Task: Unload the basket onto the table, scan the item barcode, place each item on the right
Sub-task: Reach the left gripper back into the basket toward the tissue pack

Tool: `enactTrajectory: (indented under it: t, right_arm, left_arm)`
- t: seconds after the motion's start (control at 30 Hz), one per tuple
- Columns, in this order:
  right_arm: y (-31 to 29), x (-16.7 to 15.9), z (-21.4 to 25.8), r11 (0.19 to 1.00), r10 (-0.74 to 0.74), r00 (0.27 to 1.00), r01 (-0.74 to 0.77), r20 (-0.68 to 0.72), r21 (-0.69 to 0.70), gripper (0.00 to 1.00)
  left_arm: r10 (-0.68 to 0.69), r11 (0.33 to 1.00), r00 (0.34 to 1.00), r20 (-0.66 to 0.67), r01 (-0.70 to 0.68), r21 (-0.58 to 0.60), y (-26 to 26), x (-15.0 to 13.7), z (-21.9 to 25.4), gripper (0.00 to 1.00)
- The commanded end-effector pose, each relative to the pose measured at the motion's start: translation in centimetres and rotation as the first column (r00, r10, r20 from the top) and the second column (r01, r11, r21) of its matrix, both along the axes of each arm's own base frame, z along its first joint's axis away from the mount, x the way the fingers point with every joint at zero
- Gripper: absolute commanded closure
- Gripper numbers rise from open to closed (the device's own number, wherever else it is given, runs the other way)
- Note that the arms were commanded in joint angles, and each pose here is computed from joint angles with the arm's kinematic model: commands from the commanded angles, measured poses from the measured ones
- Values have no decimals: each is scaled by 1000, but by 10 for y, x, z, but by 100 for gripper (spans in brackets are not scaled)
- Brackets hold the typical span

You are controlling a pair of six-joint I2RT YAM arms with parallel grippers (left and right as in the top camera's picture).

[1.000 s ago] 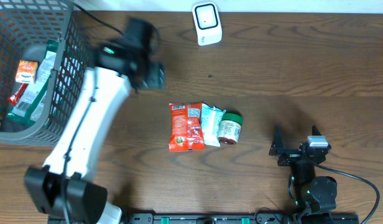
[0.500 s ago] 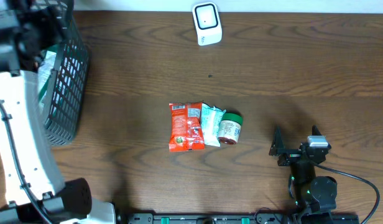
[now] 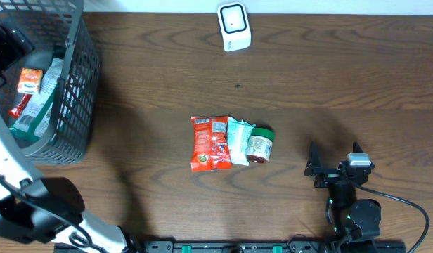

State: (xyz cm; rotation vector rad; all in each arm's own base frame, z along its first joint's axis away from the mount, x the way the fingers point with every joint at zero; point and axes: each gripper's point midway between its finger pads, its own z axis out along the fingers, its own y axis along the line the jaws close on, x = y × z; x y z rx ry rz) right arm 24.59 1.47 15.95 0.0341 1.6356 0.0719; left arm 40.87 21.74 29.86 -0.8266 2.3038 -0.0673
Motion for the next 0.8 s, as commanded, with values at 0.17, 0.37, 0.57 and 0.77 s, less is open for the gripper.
enactTrajectory:
  t: [0.17, 0.37, 0.57, 0.77]
  right_arm:
    - [-5, 0, 0, 1000, -23, 1000, 23, 1, -5, 1]
    - [-5, 0, 0, 1000, -23, 1000, 23, 1, -5, 1]
    - [-5, 0, 0, 1000, -23, 1000, 23, 1, -5, 1]
    - [-5, 0, 0, 1000, -23, 1000, 23, 1, -5, 1]
  left_arm:
    - [-2, 1000, 995, -104, 1, -14, 17, 9, -47, 2]
    - [-54, 998, 984, -168, 51, -20, 20, 15, -76, 2]
    - [-20, 1000, 970, -244, 21, 0, 33, 13, -102, 2]
    - [-3, 1000, 952, -305, 12, 27, 45, 15, -127, 3]
